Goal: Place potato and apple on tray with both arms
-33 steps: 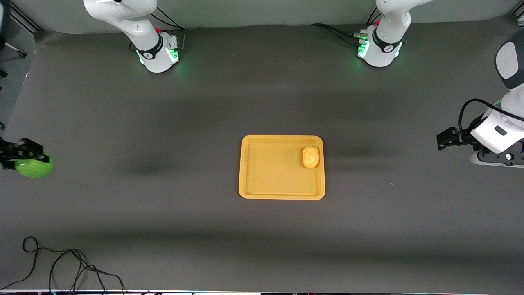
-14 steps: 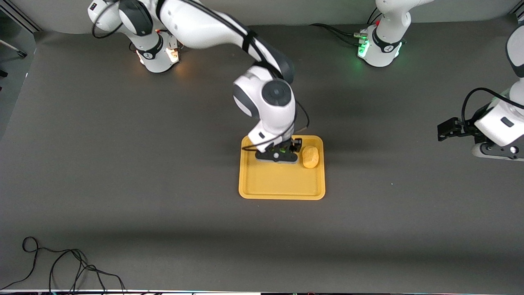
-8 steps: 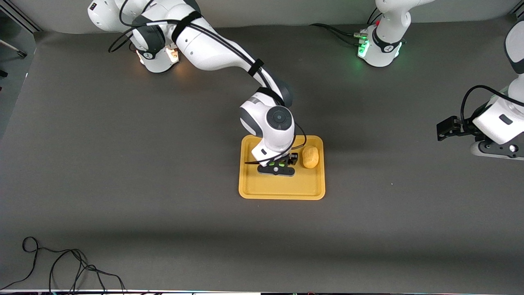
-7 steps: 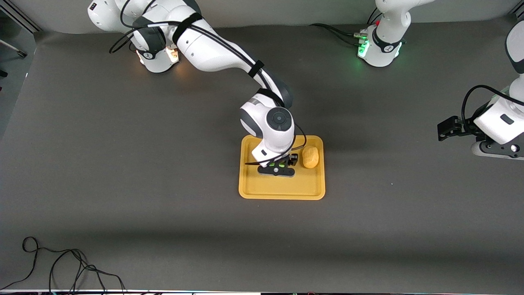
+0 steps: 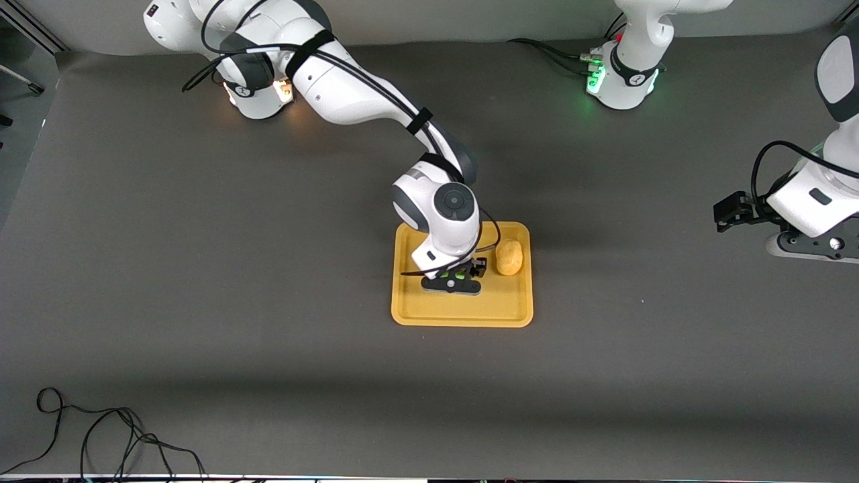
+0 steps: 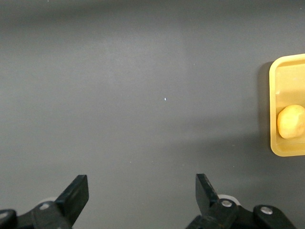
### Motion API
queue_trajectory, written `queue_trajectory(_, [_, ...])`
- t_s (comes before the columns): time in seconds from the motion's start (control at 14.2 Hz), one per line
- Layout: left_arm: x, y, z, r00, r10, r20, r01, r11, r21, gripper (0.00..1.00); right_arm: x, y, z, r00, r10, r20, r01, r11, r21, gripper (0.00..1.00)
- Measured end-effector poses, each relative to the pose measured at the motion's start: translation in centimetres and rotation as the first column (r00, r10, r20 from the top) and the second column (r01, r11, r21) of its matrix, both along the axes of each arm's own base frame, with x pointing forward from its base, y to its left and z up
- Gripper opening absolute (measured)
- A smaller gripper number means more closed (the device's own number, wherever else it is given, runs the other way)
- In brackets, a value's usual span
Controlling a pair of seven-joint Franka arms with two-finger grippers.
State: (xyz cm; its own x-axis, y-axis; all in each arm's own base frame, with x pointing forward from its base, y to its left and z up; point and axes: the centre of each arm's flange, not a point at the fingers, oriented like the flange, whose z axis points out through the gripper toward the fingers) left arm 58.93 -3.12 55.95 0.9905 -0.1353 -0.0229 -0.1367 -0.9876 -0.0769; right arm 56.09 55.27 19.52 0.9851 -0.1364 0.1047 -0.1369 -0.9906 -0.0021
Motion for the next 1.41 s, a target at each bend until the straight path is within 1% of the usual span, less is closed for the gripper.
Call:
queue_trajectory(0.07, [-0.1, -0.1, 0.0, 1.0, -0.001, -0.009, 0.001, 1.0, 0.001, 1.0, 0.2, -0.1, 0.1, 1.0, -0.004, 0.002, 0.004, 1.0, 0.002, 0.75])
queue_trajectory(0.21, [-0.3, -0.2, -0.1, 1.0, -0.001, -0.028, 0.001, 1.0, 0.002, 1.0, 0.4, 0.0, 1.0, 1.0, -0.01, 0.007, 0.01, 1.0, 0.009, 0.93])
queue_trajectory(0.28, [-0.3, -0.2, -0.1, 1.0, -0.001, -0.027, 0.001, 1.0, 0.002, 1.0, 0.4, 0.2, 2.1, 1.0, -0.014, 0.003, 0.014, 1.0, 0.007, 1.0])
queue_trajectory(0.42, [-0.3, 0.0, 0.1, 1.0, 0.004, -0.023, -0.004, 1.0, 0.001, 1.0, 0.4, 0.1, 6.6, 1.0, -0.025, -0.017, 0.025, 1.0, -0.007, 1.0])
queue_trajectory(0.56, [-0.2, 0.5, 0.2, 1.0, 0.014, -0.02, -0.014, 1.0, 0.002, 1.0, 0.7, -1.3, 13.9, 0.998, -0.051, -0.038, 0.051, 0.999, -0.015, 1.0])
queue_trajectory(0.78, [0.0, 1.1, 0.5, 1.0, 0.024, -0.006, -0.024, 1.0, 0.001, 1.0, 2.0, -7.1, 25.6, 0.993, -0.098, -0.057, 0.098, 0.995, -0.004, 1.0])
queue_trajectory(0.92, [0.3, 2.0, 0.7, 0.999, 0.039, 0.016, -0.039, 0.999, 0.0, 1.0, 2.5, -12.3, 31.0, 0.994, -0.056, -0.091, 0.054, 0.998, -0.017, 1.0])
queue_trajectory(1.06, [0.6, 3.4, 0.8, 0.997, 0.062, 0.04, -0.062, 0.998, -0.008, 1.0, 2.8, -17.7, 34.2, 0.994, -0.004, -0.107, 0.002, 1.0, -0.02, 1.0])
queue_trajectory(1.27, [0.9, 3.9, 0.7, 0.996, 0.07, 0.05, -0.069, 0.997, -0.015, 1.0, 2.9, -26.9, 37.1, 0.988, 0.083, -0.128, -0.087, 0.996, -0.027, 1.0])
queue_trajectory(1.41, [1.0, 3.9, 0.6, 0.996, 0.071, 0.056, -0.07, 0.997, -0.017, 1.0, 2.8, -33.0, 38.2, 0.984, 0.099, -0.148, -0.101, 0.995, -0.006, 1.0])
